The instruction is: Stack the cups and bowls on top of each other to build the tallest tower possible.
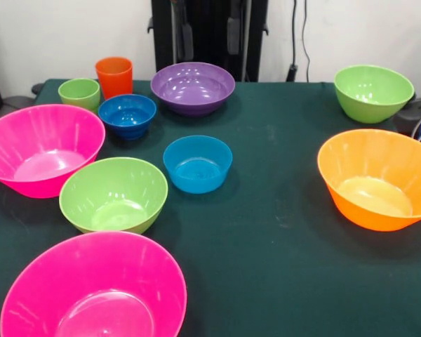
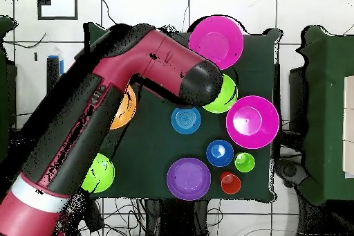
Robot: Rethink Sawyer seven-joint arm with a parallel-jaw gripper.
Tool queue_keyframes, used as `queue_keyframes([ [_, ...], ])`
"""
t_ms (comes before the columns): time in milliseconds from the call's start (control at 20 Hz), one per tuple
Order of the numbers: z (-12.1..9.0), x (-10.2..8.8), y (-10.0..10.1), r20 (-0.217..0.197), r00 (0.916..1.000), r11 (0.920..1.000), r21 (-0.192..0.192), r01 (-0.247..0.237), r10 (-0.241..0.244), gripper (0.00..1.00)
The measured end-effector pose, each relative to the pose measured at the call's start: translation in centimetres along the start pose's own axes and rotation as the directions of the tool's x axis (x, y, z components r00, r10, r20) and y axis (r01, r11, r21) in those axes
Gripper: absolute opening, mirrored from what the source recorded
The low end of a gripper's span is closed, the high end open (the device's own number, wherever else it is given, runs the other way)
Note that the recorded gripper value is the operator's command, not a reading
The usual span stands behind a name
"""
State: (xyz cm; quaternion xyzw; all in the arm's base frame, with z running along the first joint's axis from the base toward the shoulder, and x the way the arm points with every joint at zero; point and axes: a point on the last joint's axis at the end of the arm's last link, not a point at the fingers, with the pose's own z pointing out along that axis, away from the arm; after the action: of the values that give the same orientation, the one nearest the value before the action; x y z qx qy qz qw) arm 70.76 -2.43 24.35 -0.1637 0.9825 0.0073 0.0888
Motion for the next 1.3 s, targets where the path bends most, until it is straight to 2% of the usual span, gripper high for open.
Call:
queue_keyframes([
  [400,3.8,-0.9,0.8,-0.023,0.9993,0.9994,-0.022,0.028,-0.029,1.00],
  [500,5.4,-1.1,1.1,-0.018,0.9993,0.9992,-0.025,0.031,-0.032,1.00],
  [850,8.4,-1.9,1.5,0.016,0.9994,0.9992,-0.025,0.032,-0.032,1.00],
  [900,9.3,-2.2,1.4,0.026,0.9991,0.9990,-0.029,0.033,-0.032,1.00],
  [1300,11.9,-3.1,-0.1,0.044,0.9987,0.9980,-0.056,0.030,-0.028,1.00],
])
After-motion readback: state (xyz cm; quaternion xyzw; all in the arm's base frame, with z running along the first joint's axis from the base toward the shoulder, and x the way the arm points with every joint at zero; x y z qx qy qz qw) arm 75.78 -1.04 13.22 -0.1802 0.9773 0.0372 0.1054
